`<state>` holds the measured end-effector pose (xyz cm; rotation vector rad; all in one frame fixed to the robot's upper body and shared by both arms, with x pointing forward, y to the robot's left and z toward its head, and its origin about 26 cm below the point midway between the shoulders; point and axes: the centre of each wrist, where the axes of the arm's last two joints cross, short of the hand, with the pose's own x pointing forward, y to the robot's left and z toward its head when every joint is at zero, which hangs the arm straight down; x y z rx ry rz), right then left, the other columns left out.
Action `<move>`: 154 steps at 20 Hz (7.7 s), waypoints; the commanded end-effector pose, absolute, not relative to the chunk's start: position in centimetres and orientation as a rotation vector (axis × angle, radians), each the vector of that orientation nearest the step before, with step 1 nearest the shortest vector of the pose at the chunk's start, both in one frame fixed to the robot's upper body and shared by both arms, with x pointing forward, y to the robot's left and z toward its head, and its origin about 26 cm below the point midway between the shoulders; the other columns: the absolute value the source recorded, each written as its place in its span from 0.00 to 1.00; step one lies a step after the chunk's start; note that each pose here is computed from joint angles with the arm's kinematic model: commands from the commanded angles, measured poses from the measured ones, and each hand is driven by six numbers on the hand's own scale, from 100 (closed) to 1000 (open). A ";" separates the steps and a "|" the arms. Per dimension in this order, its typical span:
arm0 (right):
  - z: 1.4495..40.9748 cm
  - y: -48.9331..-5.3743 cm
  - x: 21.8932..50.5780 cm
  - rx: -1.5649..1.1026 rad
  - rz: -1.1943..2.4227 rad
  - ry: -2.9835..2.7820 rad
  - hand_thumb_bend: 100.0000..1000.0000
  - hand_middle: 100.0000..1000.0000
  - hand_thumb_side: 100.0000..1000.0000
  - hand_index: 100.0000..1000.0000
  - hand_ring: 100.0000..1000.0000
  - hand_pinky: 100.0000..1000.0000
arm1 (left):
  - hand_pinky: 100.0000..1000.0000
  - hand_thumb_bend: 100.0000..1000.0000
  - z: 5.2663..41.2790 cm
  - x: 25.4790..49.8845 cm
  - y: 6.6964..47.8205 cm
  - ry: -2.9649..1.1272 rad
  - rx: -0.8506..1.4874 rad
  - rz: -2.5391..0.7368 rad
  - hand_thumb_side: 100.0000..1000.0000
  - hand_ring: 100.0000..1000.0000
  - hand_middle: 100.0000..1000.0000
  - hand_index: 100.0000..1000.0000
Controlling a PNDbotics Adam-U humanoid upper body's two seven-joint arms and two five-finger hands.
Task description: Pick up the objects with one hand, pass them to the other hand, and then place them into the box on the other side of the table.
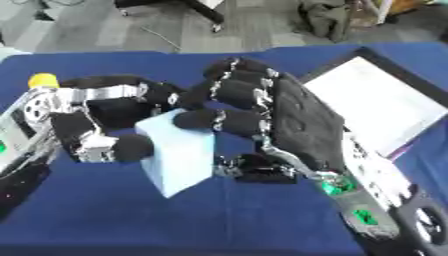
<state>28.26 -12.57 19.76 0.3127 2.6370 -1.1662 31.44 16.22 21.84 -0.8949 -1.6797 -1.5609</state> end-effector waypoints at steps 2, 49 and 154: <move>19.7 -13.2 28.7 0.378 -1.190 2.626 0.10 0.62 0.00 0.29 0.57 0.66 | 0.83 0.00 22.9 31.3 16.7 -1.704 -0.881 -1.583 0.53 0.75 0.78 0.78; 18.0 -13.7 28.8 0.637 -1.491 2.467 0.56 0.84 0.13 1.00 0.78 0.79 | 0.78 0.00 23.8 31.5 17.4 -1.768 -0.881 -1.402 0.33 0.57 0.60 0.62; 18.8 -11.2 29.0 0.402 -0.955 2.714 0.00 0.30 0.00 0.24 0.41 0.39 | 0.85 0.00 24.0 31.6 14.2 -1.665 -1.210 -1.362 0.83 0.81 0.82 0.82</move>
